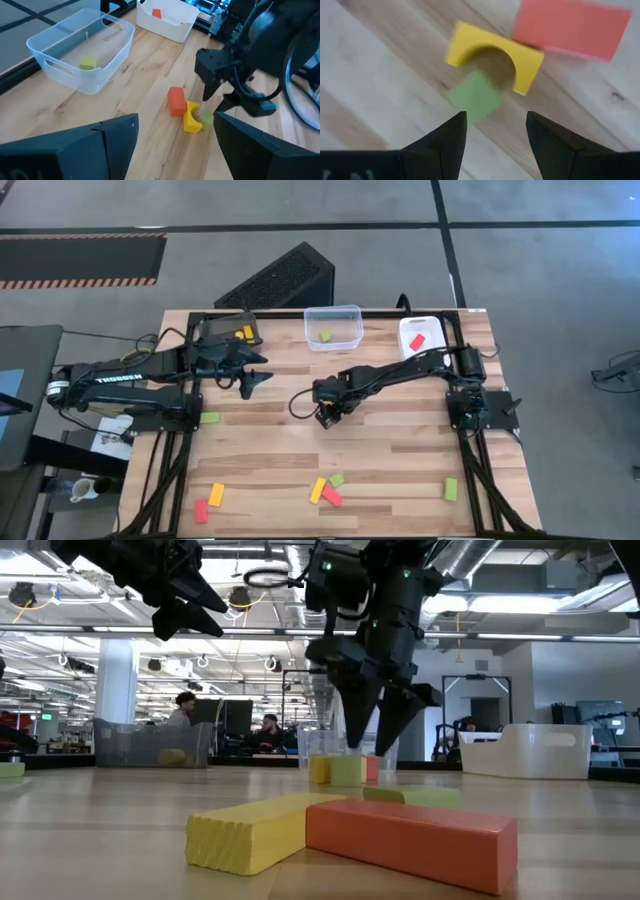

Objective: Sort & place blocks by color
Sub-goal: Put the green block into the transparent bin

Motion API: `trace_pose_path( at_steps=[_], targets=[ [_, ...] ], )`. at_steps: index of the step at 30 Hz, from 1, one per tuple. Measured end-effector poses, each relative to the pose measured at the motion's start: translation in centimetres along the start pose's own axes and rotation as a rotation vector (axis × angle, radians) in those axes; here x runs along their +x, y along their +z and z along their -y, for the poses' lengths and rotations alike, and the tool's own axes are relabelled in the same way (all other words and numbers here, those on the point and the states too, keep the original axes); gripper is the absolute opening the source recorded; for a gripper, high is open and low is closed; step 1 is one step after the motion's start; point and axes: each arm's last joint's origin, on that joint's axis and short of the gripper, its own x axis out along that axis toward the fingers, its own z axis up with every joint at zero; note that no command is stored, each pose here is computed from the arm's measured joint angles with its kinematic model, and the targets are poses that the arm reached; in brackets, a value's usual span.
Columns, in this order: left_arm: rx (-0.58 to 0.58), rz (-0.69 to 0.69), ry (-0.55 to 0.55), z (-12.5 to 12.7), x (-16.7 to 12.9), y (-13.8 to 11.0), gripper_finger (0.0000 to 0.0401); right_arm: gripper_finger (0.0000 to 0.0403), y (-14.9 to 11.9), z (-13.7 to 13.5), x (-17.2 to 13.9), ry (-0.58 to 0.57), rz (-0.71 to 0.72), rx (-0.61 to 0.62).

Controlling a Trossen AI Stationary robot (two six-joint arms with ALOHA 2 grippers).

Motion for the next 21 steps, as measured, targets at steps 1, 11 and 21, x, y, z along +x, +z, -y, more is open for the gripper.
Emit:
trace_pose_path(
  at_steps=[1,11,21],
  targets=[
    [0.001,0.000,0.000,0.0,0.0,0.0,0.0245,0.0229,0.0,-0.1,-0.5,0.014,0.014,-0.002],
    [0.011,0.000,0.000,0.0,0.0,0.0,0.0245,0.0229,0.3,-2.0,-2.8,0.160,0.177,-0.325],
    [0.008,-0.001,-0.007,0.0,0.0,0.0,0.0245,0.0299,-0.9,-2.5,-2.5,0.115,0.164,-0.640]
  ],
)
